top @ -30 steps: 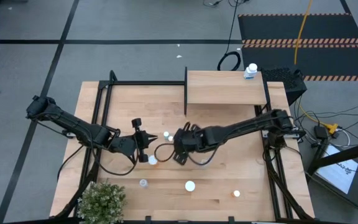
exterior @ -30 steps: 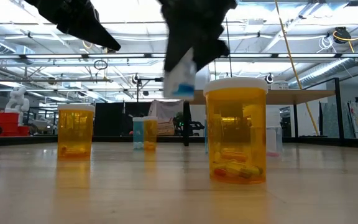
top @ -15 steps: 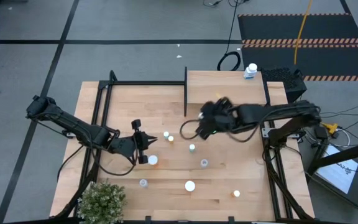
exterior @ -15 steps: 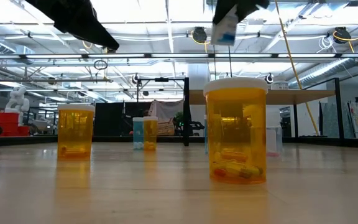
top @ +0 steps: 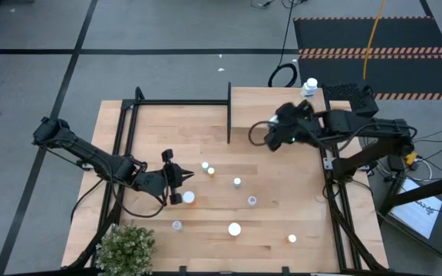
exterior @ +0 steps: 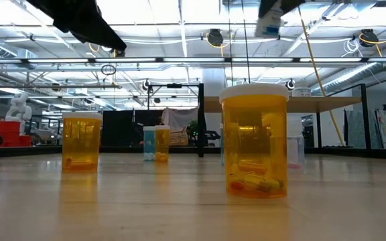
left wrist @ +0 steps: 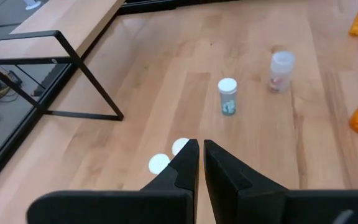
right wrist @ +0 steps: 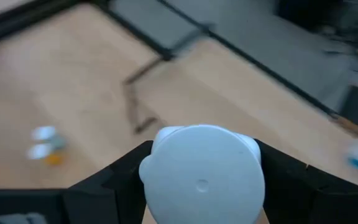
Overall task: Pick and place medicine bottles onto shelf by color
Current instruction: Put the white pill bottle on the shelf aligned with the other white pill bottle
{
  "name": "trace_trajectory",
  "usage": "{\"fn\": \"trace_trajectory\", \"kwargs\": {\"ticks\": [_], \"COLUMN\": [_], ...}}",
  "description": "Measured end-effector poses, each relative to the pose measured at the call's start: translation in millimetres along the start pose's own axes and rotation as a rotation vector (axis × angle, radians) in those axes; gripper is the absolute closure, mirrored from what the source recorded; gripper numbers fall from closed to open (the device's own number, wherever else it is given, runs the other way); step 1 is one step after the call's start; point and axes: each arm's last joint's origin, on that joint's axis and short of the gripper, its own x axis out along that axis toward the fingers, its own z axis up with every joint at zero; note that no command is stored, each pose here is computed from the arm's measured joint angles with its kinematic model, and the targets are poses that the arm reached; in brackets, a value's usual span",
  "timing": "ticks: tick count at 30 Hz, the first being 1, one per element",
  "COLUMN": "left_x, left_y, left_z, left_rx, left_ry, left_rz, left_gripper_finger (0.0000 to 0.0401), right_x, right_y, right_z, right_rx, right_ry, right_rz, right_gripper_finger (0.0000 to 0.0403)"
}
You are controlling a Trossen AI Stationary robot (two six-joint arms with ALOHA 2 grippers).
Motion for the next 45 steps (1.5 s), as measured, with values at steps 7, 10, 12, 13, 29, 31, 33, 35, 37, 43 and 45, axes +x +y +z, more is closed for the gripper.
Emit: {"fn": "trace_trajectory", "kwargs": {"ticks": [7, 10, 12, 13, 29, 31, 33, 35, 37, 43, 45], "left_x": [-1, -1, -1, -1, -4, -5, -5, -5, -5, -5, -5], "left_y": [-2, -2, -2, -2, -7, -8, -9, -9, -9, -9, -9], "left_z": [0, 1, 2, 2, 1, 0, 0, 0, 0, 0, 0], "left_rx": [-0.025, -0.036, -0.045, -0.049, -0.04, -0.03, -0.026, -0.026, -0.026, -0.026, -0.026], "left_ry": [-0.004, -0.01, -0.019, -0.022, -0.013, -0.013, -0.014, -0.014, -0.014, -0.014, -0.014], "left_rz": [-0.008, -0.009, -0.011, -0.012, -0.064, -0.071, -0.074, -0.074, -0.073, -0.073, -0.073], "left_gripper_finger": [0.0375, 0.0375, 0.0375, 0.0375, 0.0375, 0.0375, 0.0375, 0.0375, 0.0375, 0.0375, 0.0375], "right_x": [4, 6, 7, 8, 30, 33, 39, 47, 54, 69, 71], "right_y": [-40, -53, -64, -69, -129, -131, -131, -131, -131, -139, -141], "right_z": [4, 8, 11, 12, 22, 17, 12, 5, -1, -18, -23], "right_rx": [0.105, 0.121, 0.136, 0.142, 0.311, 0.325, 0.333, 0.33, 0.326, 0.337, 0.359], "right_ry": [0.041, 0.043, 0.051, 0.054, 0.189, 0.204, 0.225, 0.253, 0.271, 0.267, 0.253], "right_rz": [-0.155, -0.182, -0.203, -0.217, -0.274, -0.291, -0.299, -0.295, -0.294, -0.317, -0.307], "right_gripper_finger": [0.0166, 0.0166, 0.0166, 0.0166, 0.0165, 0.0165, 0.0165, 0.0165, 0.0165, 0.0165, 0.0165]}}
